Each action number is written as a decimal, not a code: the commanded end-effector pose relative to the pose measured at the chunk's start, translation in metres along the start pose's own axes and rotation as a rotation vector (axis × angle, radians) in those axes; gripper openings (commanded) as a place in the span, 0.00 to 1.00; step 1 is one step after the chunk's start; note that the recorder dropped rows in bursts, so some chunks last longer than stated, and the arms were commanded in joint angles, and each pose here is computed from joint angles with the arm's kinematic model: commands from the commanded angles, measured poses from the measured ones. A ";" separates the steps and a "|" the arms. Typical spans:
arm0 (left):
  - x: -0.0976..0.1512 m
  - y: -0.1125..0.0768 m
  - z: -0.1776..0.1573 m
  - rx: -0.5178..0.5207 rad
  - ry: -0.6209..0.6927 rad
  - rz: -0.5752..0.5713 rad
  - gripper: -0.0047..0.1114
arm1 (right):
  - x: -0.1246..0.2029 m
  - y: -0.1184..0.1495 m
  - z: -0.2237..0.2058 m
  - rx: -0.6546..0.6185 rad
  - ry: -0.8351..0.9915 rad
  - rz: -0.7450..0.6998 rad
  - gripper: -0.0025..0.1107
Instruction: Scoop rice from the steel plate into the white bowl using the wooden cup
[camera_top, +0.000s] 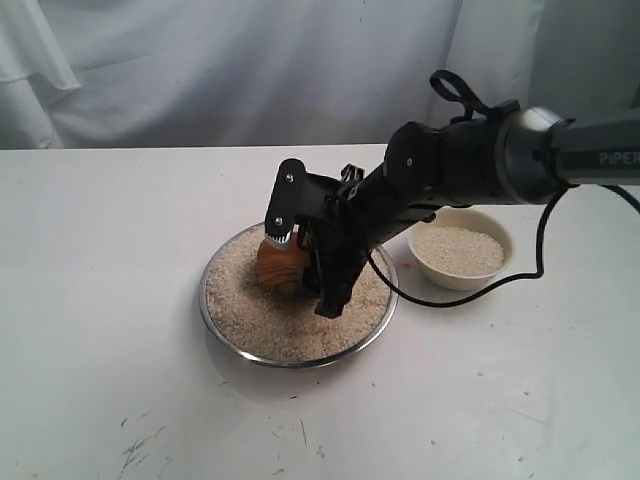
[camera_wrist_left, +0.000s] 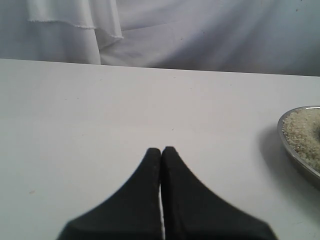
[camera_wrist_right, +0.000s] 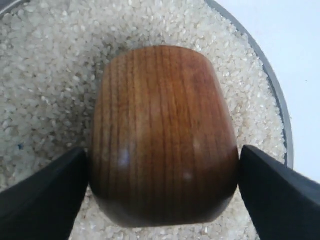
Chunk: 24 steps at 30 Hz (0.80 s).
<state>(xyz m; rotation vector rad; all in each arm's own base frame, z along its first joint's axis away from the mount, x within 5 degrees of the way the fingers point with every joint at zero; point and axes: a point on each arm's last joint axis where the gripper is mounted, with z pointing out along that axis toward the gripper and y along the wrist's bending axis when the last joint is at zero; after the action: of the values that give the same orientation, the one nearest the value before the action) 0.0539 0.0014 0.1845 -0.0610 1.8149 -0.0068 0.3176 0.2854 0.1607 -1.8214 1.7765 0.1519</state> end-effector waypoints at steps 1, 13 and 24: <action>0.000 0.000 0.000 0.003 -0.014 0.001 0.04 | -0.010 -0.008 -0.025 0.053 -0.050 0.011 0.02; 0.000 0.000 0.000 0.003 -0.014 0.001 0.04 | 0.001 0.003 -0.008 -0.050 0.007 0.033 0.02; 0.000 0.000 0.000 0.003 -0.014 0.001 0.04 | 0.015 0.011 -0.001 -0.068 0.225 -0.023 0.02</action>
<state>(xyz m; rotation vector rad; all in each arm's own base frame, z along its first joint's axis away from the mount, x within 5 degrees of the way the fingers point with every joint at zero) 0.0539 0.0014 0.1845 -0.0610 1.8149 -0.0068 0.3130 0.2756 0.1556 -1.9104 1.8815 0.0522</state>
